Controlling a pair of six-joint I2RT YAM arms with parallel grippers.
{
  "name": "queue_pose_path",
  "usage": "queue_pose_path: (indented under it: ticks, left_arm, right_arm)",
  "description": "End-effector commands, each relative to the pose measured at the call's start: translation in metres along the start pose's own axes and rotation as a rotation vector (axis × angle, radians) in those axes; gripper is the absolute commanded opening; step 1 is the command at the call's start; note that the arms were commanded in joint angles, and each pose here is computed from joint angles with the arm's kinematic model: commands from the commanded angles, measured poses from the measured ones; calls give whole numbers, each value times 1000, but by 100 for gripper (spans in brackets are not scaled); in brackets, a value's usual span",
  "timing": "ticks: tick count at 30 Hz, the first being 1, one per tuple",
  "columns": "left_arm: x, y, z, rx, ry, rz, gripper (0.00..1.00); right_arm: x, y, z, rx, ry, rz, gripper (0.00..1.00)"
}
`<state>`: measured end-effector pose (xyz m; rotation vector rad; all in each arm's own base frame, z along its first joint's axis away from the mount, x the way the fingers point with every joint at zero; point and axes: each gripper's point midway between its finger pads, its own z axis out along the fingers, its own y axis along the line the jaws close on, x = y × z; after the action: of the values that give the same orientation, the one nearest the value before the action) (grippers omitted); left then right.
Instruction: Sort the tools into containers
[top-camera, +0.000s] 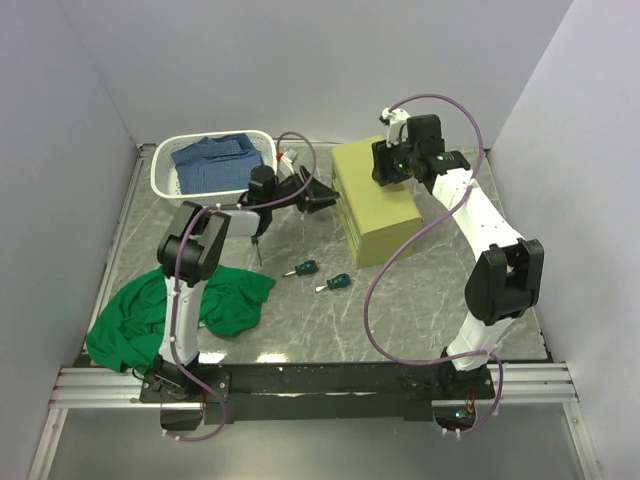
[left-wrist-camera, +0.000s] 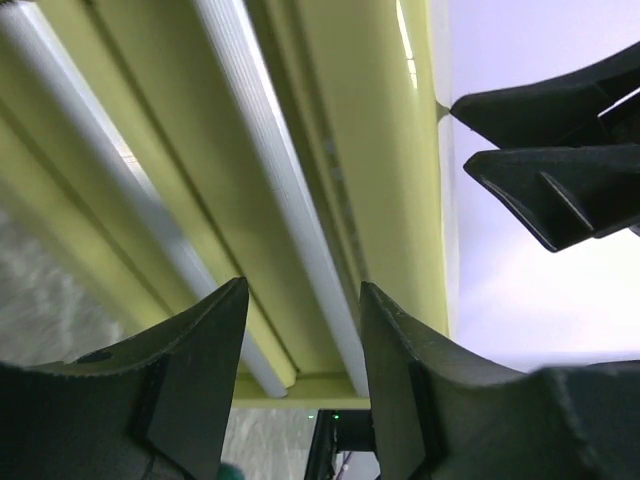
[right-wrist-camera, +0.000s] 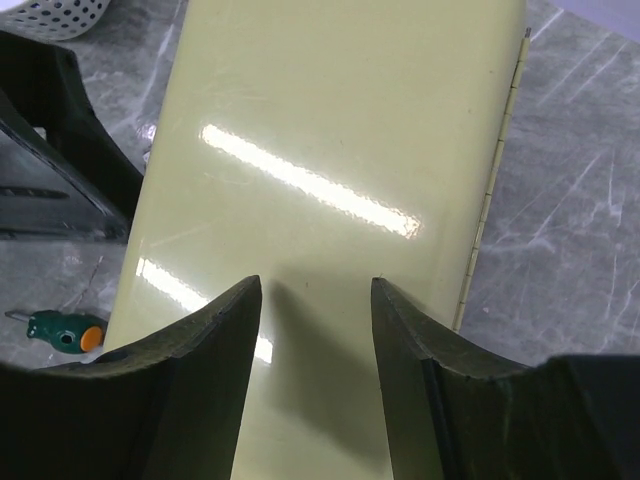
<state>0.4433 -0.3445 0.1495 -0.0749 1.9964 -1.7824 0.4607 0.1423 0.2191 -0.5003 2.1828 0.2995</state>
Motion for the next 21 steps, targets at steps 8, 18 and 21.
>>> queue_pose_path:
  ticks: [8, 18, 21]
  left_arm:
    - [30, -14, 41, 84, 65, 7, 47]
    - [33, -33, 47, 242, 65, 47, 46]
    - [36, -47, 48, 296, 72, 79, 36]
  right_arm:
    - [28, 0, -1, 27, 84, 25, 55]
    - [54, 20, 8, -35, 158, 30, 54]
    - [59, 20, 11, -29, 172, 28, 54]
